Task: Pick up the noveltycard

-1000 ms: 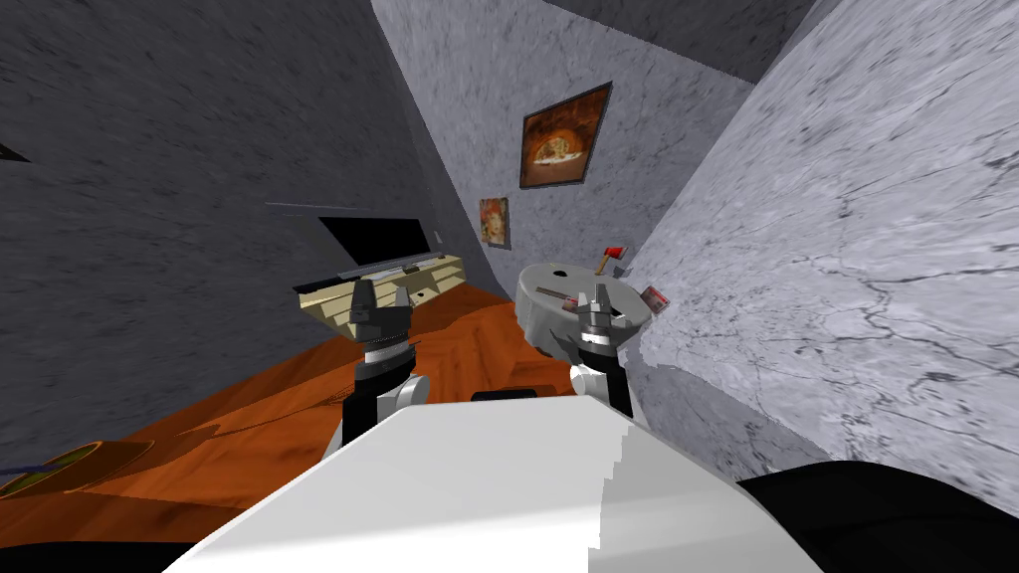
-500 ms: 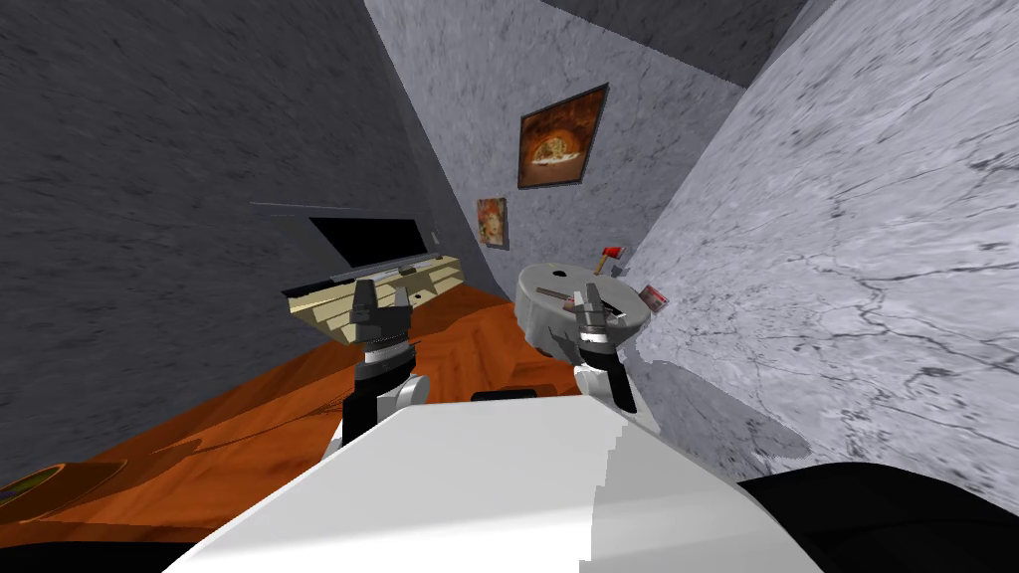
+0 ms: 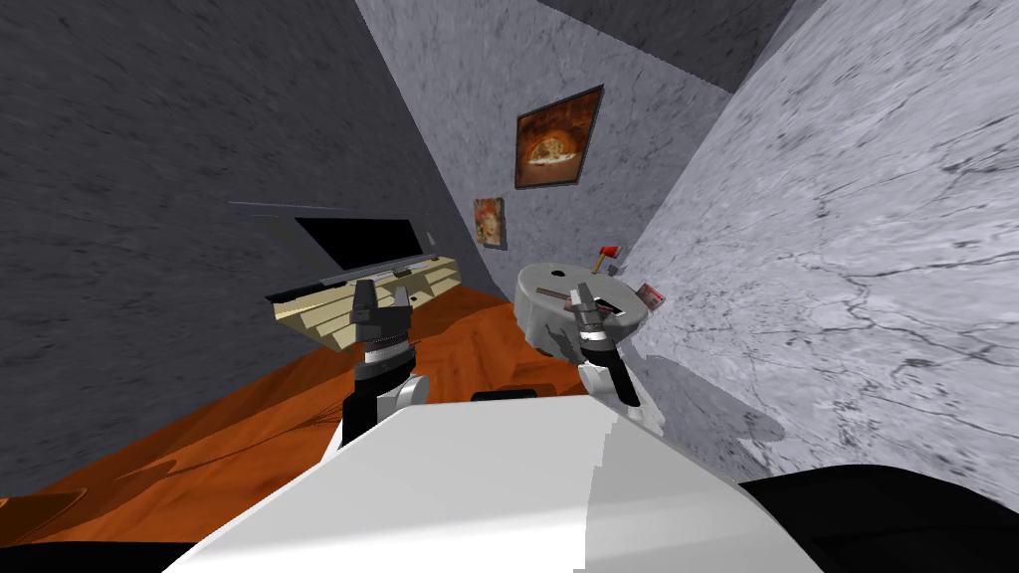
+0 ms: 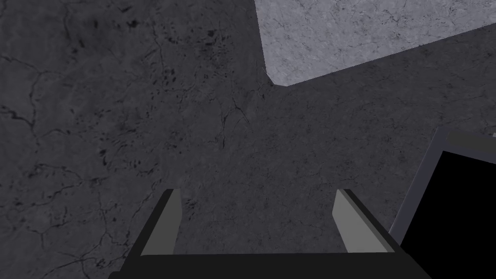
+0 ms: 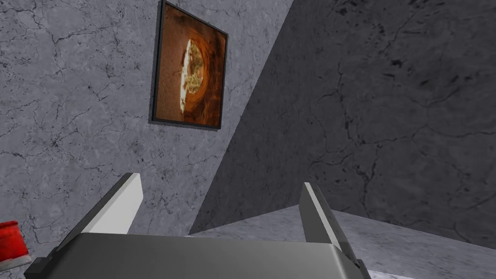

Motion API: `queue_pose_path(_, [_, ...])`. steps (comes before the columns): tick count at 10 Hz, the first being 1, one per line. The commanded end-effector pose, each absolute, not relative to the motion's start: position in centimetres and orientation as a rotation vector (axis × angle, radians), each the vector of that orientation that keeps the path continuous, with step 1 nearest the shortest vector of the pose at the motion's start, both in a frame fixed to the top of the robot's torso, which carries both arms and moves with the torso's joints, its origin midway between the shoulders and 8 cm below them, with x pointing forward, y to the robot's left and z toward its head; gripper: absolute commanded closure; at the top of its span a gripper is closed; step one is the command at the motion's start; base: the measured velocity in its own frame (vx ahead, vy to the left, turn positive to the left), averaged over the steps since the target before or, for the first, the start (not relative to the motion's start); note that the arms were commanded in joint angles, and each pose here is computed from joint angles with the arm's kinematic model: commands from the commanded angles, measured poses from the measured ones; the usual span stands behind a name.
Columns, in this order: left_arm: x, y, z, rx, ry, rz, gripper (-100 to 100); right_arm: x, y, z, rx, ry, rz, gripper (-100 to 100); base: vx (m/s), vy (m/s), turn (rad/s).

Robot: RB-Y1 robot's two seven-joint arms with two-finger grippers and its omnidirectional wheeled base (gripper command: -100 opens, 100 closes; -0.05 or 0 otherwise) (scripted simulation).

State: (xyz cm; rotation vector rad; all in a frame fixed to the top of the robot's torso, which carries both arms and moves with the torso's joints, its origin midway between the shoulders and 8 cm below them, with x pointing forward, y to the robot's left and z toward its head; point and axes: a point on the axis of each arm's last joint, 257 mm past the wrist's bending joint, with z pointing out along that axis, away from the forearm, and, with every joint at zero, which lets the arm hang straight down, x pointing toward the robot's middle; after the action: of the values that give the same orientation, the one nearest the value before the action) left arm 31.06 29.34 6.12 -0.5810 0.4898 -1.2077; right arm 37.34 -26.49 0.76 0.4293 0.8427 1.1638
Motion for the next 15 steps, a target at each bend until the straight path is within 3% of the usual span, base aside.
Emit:
queue_pose_path(1, [31.1, 29.3, 6.1, -0.581, 0.490, -1.208, 0, 37.4, -26.0, 0.7, 0.385, 0.875, 1.154, -100, 0.027, 0.043, -0.046])
queue_pose_path(15, [31.1, 29.3, 6.1, -0.581, 0.490, -1.208, 0, 39.2, -23.4, -0.6, -0.072, 1.116, 1.002, -100, 0.030, 0.043, -0.064])
